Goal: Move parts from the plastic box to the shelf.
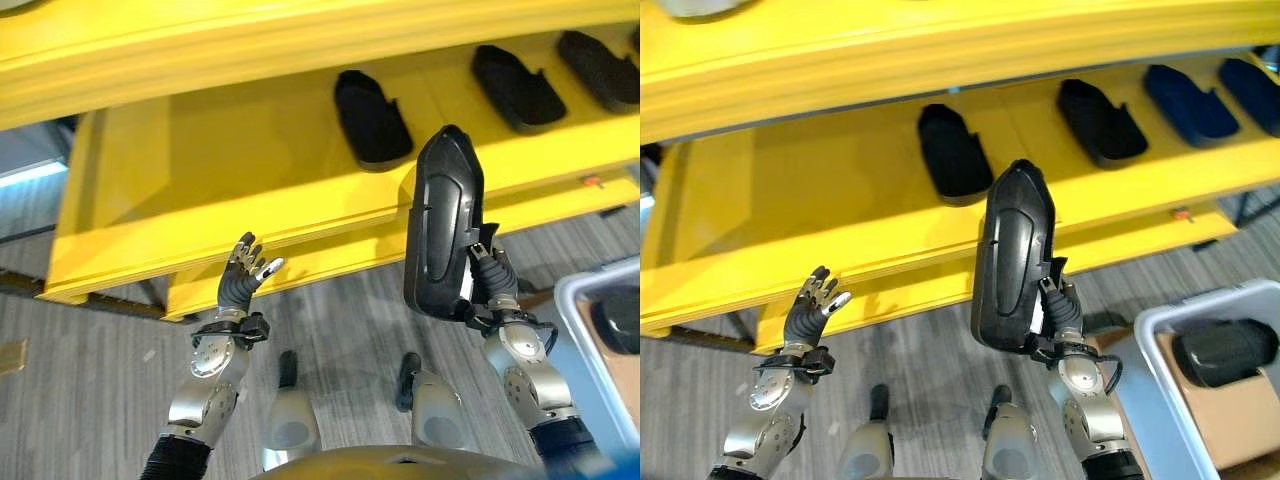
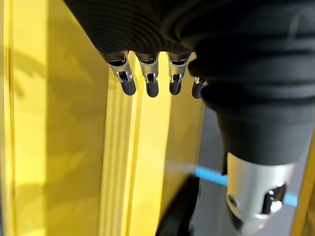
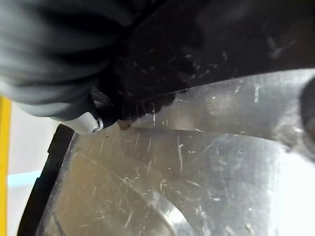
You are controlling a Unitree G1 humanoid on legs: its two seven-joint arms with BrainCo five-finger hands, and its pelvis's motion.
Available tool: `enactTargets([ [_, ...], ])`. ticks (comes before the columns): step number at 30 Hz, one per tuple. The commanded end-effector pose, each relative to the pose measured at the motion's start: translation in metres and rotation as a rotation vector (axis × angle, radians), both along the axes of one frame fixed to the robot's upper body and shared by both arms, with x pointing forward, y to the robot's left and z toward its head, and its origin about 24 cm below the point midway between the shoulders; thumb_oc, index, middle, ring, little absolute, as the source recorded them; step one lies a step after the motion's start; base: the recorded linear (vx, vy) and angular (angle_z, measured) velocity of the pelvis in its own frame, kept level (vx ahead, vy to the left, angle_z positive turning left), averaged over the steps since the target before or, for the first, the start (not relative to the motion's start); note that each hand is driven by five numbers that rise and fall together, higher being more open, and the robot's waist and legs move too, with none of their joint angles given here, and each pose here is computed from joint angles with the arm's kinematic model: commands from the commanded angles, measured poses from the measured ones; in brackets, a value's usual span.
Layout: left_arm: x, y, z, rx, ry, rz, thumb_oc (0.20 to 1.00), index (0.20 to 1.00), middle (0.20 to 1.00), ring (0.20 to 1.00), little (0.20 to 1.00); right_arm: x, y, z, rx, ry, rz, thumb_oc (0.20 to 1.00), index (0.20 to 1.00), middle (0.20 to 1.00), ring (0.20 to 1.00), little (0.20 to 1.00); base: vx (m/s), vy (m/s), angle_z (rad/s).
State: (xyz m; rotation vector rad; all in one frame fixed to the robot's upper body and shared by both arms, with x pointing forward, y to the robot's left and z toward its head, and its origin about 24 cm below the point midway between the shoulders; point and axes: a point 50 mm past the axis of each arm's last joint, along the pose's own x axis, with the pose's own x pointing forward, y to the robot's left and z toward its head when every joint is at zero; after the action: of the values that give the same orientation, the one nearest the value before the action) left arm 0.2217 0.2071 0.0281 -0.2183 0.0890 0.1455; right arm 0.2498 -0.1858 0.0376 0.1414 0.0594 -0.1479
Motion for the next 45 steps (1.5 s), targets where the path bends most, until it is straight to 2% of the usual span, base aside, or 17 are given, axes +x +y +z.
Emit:
enactTargets([
  [1, -0.003, 0.006, 0.024, 0.001, -0.125, 0.014, 1.0, 1.0, 1.0, 1.0, 1.0, 0.012, 0.007, 0.04, -0.021, -0.203, 0.042, 0.2, 0.2, 0.2, 0.2, 0.2, 0.04, 0.158, 0.29],
  [10, 0.001, 0.011, 0.03, 0.015, -0.144, 0.037, 1.0, 1.0, 1.0, 1.0, 1.0, 0.035, 0.024, 0.056, -0.064, -0.251, 0.076, 0.2, 0.2, 0.2, 0.2, 0.2, 0.05, 0.075, 0.29],
  [18, 0.002, 0.016, 0.032, 0.021, -0.141, 0.05, 1.0, 1.0, 1.0, 1.0, 1.0, 0.067, 0.053, 0.069, -0.028, -0.243, 0.127, 0.2, 0.2, 0.2, 0.2, 0.2, 0.04, 0.007, 0.25],
  [27, 0.01, 0.003, 0.039, 0.004, -0.163, -0.021, 1.0, 1.0, 1.0, 1.0, 1.0, 0.104, 0.07, 0.089, 0.047, -0.219, 0.068, 0.2, 0.2, 0.2, 0.2, 0.2, 0.01, -0.015, 0.19],
  [39, 0.02, -0.017, 0.05, -0.015, -0.214, -0.118, 1.0, 1.0, 1.0, 1.0, 1.0, 0.134, 0.046, 0.176, 0.002, -0.418, -0.077, 0.2, 0.2, 0.2, 0.2, 0.2, -0.05, 0.017, 0.02],
  [45, 0.022, -0.029, 0.055, -0.031, -0.234, -0.167, 1.0, 1.0, 1.0, 1.0, 1.0, 0.142, 0.023, 0.227, -0.057, -0.518, -0.183, 0.2, 0.2, 0.2, 0.2, 0.2, -0.04, 0.024, -0.01],
])
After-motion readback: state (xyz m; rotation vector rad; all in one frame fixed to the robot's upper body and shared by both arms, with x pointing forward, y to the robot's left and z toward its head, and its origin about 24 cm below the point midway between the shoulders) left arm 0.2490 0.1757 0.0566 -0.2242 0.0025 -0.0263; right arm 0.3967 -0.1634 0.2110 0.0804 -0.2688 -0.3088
